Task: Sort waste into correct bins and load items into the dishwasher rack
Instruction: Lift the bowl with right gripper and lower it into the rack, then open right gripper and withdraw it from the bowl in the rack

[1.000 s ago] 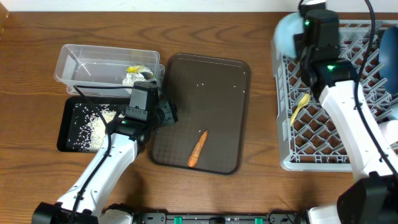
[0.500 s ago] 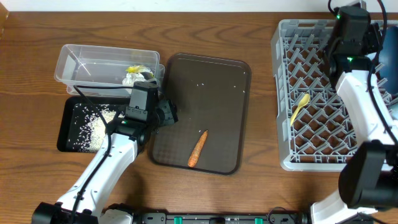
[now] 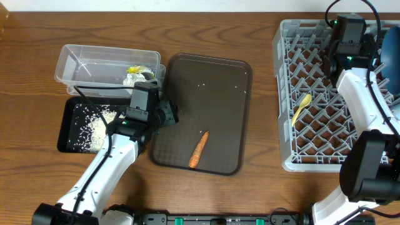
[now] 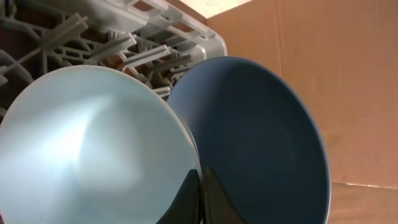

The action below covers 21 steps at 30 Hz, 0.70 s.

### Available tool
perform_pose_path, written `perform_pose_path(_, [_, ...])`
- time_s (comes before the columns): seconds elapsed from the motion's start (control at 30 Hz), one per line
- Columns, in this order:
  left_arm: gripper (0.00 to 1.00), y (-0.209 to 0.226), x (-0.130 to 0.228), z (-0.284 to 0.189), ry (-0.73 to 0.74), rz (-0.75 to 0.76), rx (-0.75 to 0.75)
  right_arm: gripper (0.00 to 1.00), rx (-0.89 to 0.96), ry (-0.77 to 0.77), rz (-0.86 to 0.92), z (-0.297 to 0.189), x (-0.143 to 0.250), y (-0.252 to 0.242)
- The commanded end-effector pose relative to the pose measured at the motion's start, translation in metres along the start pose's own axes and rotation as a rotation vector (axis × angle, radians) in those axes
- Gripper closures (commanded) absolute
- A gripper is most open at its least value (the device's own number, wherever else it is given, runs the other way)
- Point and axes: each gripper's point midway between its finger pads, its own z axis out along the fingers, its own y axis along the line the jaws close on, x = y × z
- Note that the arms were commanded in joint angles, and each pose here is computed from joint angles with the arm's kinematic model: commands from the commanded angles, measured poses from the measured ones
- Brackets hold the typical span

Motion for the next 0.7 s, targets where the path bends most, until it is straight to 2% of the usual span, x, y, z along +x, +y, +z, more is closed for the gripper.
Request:
perform_pose_path(0.0, [0.47,-0.0024,-0.0083,-0.0051,-0.027,0.004,0.005,0.99,0.024,-0.004,0.06,-0.001,-0.0037,-0.0018])
perform_pose_path(0.43, [0.47,-0.0024,-0.0083,-0.0051,-0.027,0.004,0.005,0.99,0.036,-0.035,-0.045,0.0029,-0.0105,-0.0094])
perform_pose_path(0.67, [0.47,-0.0024,-0.0082,-0.0051,-0.027,0.004,0.005,0.99,0.021,-0.042,-0.168,0.0046,-0.0111,-0.0067])
